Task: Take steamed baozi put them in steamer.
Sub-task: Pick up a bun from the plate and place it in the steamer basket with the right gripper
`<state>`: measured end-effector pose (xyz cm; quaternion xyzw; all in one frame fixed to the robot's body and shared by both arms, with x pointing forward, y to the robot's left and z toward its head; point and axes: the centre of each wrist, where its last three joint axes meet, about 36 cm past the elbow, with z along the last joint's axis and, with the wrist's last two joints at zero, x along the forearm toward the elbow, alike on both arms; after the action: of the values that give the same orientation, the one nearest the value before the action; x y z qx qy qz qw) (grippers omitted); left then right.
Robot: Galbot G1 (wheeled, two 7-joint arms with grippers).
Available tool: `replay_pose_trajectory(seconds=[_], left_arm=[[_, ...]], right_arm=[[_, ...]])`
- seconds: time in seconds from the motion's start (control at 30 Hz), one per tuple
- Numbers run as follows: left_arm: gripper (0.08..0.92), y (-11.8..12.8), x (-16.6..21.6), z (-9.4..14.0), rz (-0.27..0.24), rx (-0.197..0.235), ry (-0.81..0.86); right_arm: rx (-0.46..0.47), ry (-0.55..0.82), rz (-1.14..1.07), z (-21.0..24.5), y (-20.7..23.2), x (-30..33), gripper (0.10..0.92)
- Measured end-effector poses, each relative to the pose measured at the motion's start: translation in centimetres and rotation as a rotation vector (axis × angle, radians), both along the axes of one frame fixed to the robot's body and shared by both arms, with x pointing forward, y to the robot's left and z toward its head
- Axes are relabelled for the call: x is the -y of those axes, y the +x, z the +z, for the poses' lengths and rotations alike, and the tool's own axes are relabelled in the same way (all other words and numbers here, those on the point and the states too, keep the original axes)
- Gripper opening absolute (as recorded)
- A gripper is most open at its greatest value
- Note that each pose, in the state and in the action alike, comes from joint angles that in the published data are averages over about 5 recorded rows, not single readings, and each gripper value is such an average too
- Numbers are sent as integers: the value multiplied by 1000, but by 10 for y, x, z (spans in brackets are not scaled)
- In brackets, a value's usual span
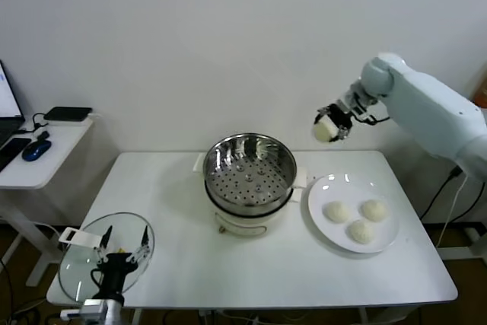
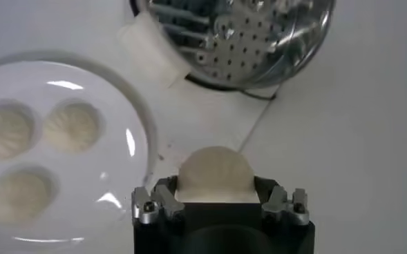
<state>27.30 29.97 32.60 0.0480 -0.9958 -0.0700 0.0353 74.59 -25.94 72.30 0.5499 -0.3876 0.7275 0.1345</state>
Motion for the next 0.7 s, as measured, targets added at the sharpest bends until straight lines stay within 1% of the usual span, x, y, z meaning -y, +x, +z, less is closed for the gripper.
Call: replay_pose_trajectory(seconds=[0.17,0.3,0.5,0.7], left_arm=[[823,-1,1,1,-2,1,1],[823,-1,1,3,-2,4,3],[823,-4,-2,6,5,6,8],[823,-6,-7,6,16,5,13]], right_arm=[[26,-38,123,17,-1,-55,746],[32,-69,207,17,-3,-98,746],[23,-111,304,-7,-3,-147,746],[17,-152,366,-36,-3,-170,746]])
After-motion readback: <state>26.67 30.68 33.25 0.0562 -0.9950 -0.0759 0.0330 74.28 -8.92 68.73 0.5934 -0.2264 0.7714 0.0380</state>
